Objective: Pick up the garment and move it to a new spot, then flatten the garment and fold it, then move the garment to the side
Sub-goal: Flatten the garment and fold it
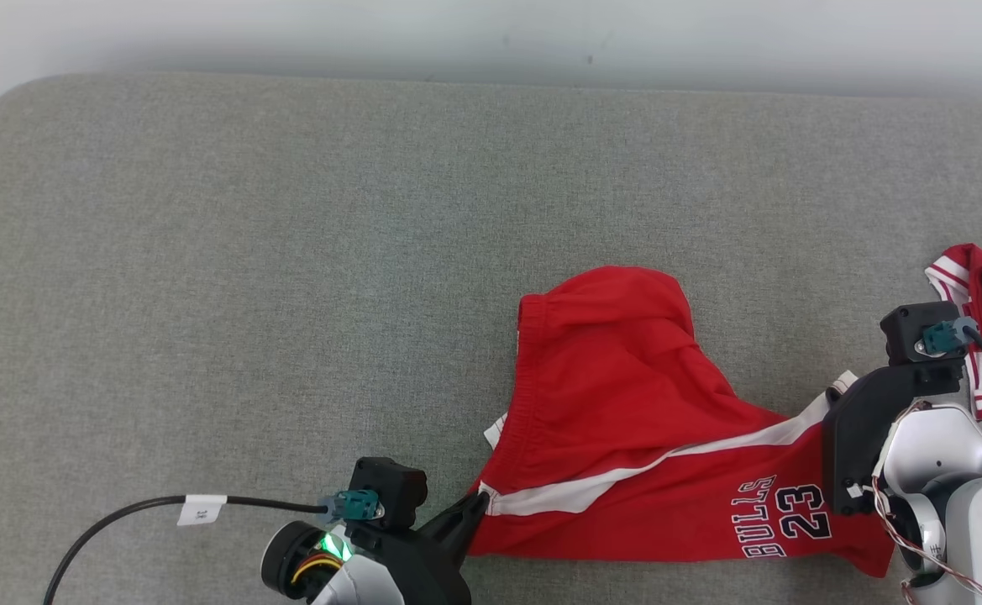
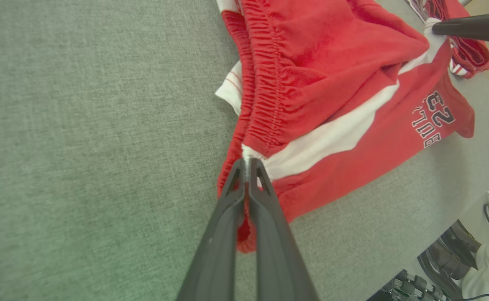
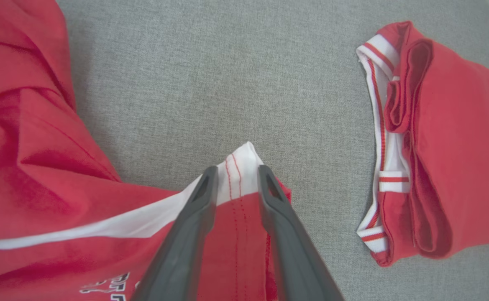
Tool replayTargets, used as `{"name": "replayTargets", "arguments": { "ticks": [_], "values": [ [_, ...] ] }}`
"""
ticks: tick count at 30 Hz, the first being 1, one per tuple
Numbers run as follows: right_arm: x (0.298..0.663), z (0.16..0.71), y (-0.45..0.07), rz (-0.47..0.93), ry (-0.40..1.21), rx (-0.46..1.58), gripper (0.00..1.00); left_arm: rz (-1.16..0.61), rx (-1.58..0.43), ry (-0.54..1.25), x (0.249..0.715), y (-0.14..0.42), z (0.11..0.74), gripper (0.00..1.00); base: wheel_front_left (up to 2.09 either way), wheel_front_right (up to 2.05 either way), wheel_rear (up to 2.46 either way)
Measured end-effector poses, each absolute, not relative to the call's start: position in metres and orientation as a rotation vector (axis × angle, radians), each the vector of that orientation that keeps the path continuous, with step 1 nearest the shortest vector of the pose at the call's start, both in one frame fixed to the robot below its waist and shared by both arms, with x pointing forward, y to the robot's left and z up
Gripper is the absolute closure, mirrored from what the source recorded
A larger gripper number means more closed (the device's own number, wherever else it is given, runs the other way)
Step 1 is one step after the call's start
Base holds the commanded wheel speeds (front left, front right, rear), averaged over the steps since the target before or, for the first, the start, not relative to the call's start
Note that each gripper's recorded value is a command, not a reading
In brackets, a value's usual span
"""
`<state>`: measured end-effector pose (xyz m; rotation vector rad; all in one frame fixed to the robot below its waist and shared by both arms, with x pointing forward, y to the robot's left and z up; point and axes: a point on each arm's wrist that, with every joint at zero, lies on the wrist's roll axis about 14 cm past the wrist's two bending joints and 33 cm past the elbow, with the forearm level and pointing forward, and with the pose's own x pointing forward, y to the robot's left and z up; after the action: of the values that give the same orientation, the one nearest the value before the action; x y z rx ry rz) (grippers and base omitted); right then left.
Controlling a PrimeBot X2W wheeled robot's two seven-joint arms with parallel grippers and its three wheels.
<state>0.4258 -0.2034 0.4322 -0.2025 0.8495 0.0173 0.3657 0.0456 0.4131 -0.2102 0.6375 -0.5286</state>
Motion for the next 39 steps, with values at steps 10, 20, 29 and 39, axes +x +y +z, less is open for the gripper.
{"name": "replayTargets", "arguments": {
  "ticks": [10,20,29,39],
  "values": [
    [0.425,0.427,-0.203,0.018,0.867,-0.199,0.51,-0.529,-0.208,0.642,0.364,0.047,0.413,1.0,0.0,0.0,0.0],
    [0.429,0.426,-0.2,0.031,0.855,-0.198,1.0,-0.522,-0.205,0.651,0.364,0.051,0.412,1.0,0.0,0.0,0.0],
    [0.431,0.434,-0.202,0.032,0.816,-0.192,1.0,-0.524,-0.199,0.644,0.364,0.05,0.414,1.0,0.0,0.0,0.0],
    [0.439,0.472,-0.208,0.022,0.66,-0.205,1.0,-0.53,-0.197,0.599,0.367,0.048,0.426,1.0,0.0,0.0,0.0]
  ]
}}
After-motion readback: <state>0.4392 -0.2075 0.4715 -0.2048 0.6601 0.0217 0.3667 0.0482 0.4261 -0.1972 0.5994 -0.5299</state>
